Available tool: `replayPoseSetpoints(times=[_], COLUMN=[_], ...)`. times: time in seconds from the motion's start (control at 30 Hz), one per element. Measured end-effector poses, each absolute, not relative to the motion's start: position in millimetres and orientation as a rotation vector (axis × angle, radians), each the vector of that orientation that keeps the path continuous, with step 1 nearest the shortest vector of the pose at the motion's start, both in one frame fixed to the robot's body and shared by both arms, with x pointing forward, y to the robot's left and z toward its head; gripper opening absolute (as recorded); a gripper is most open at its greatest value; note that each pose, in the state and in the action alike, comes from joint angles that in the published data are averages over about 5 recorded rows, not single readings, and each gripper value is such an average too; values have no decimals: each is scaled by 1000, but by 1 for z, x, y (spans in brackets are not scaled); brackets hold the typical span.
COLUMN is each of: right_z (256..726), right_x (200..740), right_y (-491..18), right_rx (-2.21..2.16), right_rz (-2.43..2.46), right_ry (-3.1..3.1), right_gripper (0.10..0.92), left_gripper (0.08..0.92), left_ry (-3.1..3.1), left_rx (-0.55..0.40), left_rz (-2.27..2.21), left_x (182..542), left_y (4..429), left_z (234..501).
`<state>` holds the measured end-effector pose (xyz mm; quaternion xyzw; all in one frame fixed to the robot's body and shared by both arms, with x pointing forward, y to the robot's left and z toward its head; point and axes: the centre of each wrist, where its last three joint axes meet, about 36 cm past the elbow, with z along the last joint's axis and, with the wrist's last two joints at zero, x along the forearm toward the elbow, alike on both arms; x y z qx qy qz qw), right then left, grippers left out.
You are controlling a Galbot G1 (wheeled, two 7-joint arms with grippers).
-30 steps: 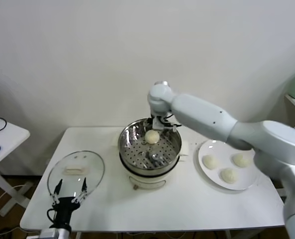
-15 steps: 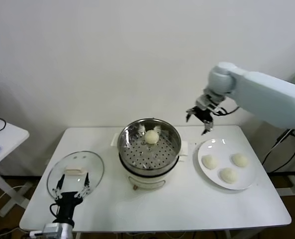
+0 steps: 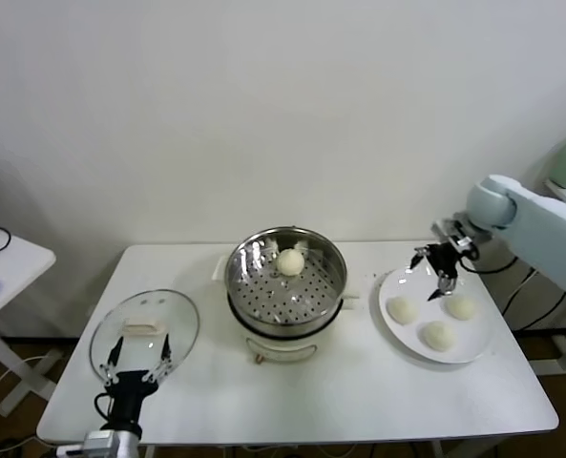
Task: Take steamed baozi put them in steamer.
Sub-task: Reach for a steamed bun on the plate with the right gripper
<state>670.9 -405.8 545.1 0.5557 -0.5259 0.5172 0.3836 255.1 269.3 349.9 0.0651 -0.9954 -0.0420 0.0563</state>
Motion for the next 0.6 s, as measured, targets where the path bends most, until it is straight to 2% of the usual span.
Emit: replayPoseSetpoints(times=[0.6], right_z=[469], right_x=[692], right_y=[-402], right_rx=[1351], right_rz=[1182], right_ry=[-1418], right_gripper=[823], left_gripper=[823], left_ry=[-2996], left_rx=[232], left_rz=[-138], left_x=[251], left_y=[273], left_z=[344])
